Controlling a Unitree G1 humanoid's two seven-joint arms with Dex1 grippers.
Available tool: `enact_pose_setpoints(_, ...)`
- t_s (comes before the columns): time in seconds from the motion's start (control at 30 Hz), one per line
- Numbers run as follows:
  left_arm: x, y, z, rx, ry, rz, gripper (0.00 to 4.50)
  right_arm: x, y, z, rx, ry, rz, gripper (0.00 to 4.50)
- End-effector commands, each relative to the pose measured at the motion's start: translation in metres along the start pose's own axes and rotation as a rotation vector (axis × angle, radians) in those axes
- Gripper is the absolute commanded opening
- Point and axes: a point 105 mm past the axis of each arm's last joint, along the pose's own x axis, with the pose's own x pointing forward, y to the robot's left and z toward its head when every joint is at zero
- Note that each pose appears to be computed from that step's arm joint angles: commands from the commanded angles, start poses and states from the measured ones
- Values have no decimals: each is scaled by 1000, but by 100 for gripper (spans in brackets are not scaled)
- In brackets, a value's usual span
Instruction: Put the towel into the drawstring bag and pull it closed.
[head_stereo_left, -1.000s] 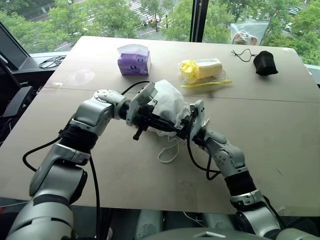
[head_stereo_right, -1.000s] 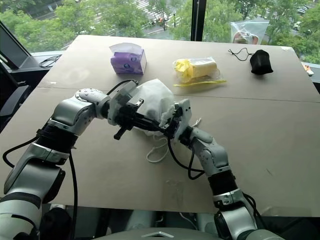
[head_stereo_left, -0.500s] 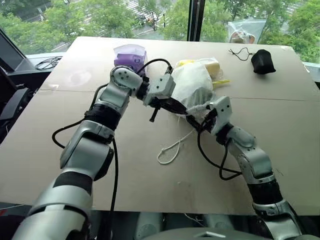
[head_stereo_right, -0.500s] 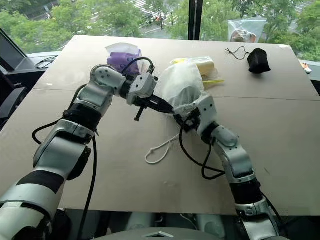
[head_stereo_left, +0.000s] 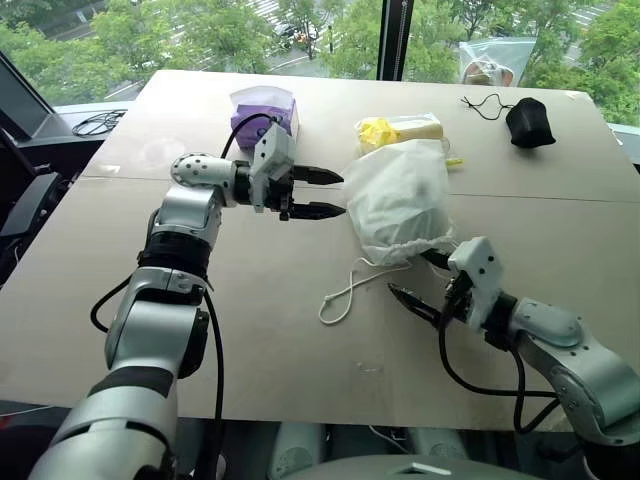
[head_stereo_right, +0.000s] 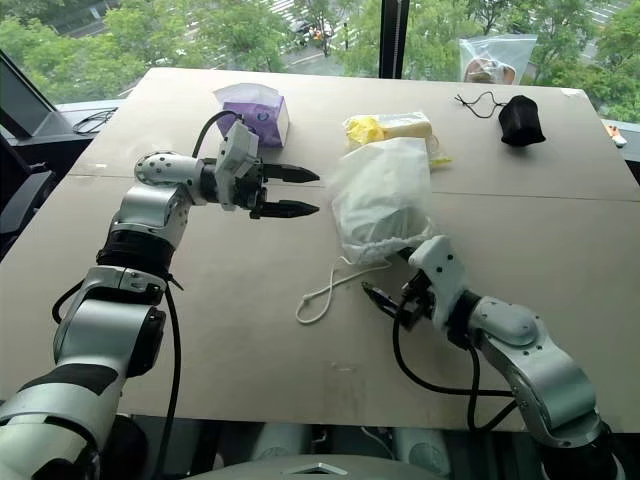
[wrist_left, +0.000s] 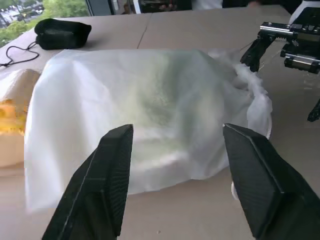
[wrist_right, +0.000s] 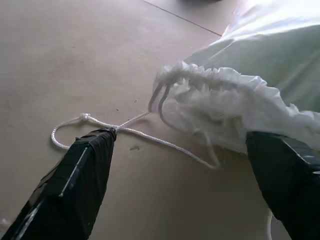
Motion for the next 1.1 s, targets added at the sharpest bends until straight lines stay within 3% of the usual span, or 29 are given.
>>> enact_pose_setpoints(0.03, -7, -23, 16, -85, -73, 22, 349, -17, 5, 14, -27, -43, 6, 450)
enact_pose_setpoints(0.2, 24, -67, -30, -195, 17, 52, 349, -31, 6, 11, 9, -47, -30, 450)
enact_pose_setpoints(0.33, 55, -86, -51, -242, 40, 23, 349, -22, 15, -18, 138, 12, 36, 450)
enact_pose_setpoints(0.5, 92, -87, -77, -254, 105, -2, 349, -1, 31, 7, 349, -284, 232, 450)
enact_pose_setpoints(0.57, 98, -87, -86, -247, 139, -13, 349, 2, 28, 3, 397, -323, 254, 450)
enact_pose_setpoints(0.67, 105, -87, -90, -223, 166, -37, 349, 1, 26, -18, 378, -244, 232, 450)
enact_pose_setpoints(0.77, 104, -80, -92, -211, 173, -15, 349, -11, 29, -16, 291, -197, 211, 450)
enact_pose_setpoints(0.9, 100, -63, -93, -178, 163, 45, 349, -33, 31, -34, 46, 27, 148, 450)
enact_pose_setpoints(1.1, 102, -56, -91, -160, 149, 47, 349, -51, 22, -31, 68, 25, 39, 450)
